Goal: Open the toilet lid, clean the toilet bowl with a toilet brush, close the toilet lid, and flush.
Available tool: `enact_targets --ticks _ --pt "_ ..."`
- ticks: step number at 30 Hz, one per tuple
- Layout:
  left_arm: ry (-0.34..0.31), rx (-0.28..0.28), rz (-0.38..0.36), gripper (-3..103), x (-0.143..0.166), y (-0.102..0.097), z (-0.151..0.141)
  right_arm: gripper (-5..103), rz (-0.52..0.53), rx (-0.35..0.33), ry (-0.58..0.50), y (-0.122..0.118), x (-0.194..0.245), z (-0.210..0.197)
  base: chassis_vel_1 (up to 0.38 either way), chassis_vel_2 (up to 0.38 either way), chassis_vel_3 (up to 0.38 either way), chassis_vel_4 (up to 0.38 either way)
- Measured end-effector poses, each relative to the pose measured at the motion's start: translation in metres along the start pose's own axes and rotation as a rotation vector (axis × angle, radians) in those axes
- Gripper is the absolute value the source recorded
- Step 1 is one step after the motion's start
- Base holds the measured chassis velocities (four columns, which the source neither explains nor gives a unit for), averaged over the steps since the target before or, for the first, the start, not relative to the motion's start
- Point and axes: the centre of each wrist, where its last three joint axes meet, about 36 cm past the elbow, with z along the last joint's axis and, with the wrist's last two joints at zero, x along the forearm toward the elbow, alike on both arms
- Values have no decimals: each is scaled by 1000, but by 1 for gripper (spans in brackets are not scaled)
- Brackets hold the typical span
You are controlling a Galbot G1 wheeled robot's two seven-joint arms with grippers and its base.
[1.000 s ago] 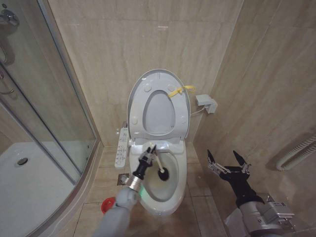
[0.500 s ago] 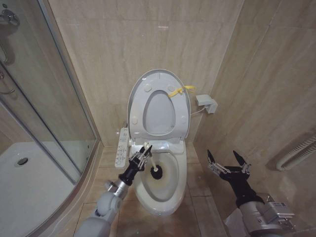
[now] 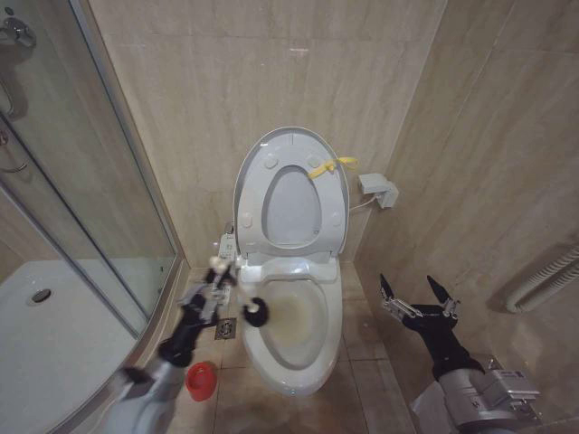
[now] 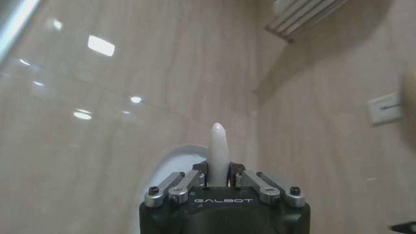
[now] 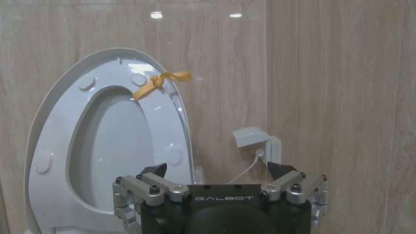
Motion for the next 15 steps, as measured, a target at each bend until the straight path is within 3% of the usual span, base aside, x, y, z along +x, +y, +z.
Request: enact_targets --ticks 1,6,15 --pt "0 0 0 21 0 0 0 100 0 0 0 0 0 0 0 0 0 0" --pt "59 -148 -155 21 29 -19 -61 100 0 0 0 0 0 0 0 0 0 0" --pt "92 -269 -337 21 40 -46 -100 100 0 0 0 0 0 0 0 0 0 0"
